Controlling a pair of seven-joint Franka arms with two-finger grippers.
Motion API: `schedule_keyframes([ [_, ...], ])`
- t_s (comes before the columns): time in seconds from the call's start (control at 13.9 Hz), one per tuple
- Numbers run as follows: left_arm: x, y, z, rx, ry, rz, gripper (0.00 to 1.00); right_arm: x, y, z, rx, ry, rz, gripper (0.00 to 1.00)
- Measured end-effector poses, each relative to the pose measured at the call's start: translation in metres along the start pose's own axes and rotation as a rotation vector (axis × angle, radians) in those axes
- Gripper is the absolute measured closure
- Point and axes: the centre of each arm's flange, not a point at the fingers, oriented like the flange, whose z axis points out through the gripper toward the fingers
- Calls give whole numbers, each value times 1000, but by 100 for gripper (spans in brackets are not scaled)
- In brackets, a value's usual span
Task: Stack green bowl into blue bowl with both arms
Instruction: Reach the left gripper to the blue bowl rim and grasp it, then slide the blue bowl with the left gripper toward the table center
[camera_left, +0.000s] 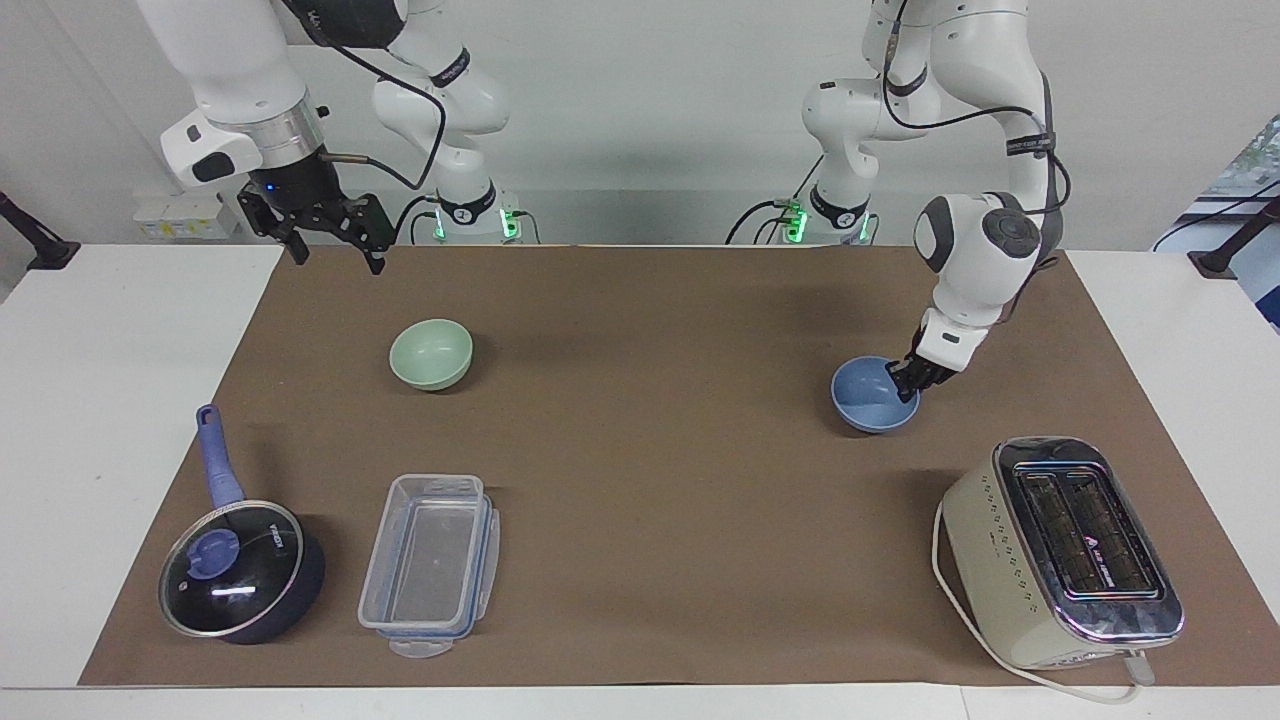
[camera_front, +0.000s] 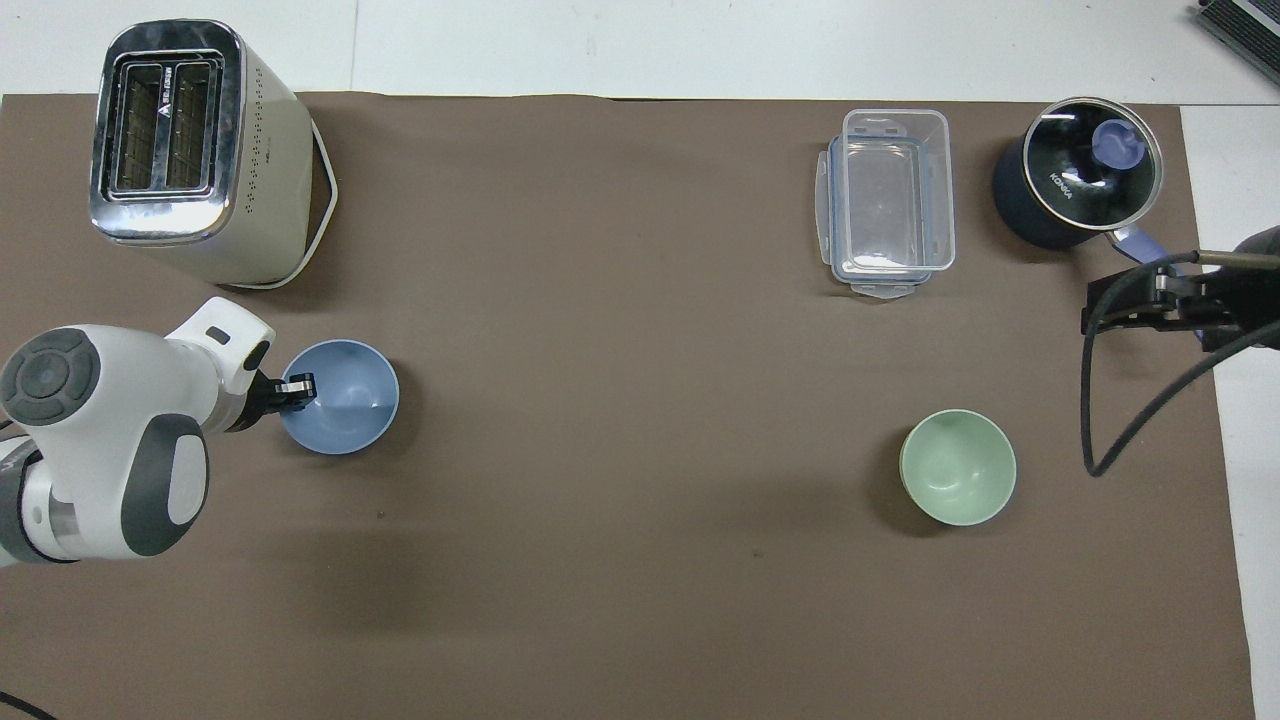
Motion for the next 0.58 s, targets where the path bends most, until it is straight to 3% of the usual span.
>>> schedule_keyframes([
  [0.29, 7, 0, -9, -2, 9, -3, 95, 0, 0, 0, 0, 0, 0, 0],
  [0.58, 27, 5, -48, 1, -15, -3, 95, 0, 0, 0, 0, 0, 0, 0],
])
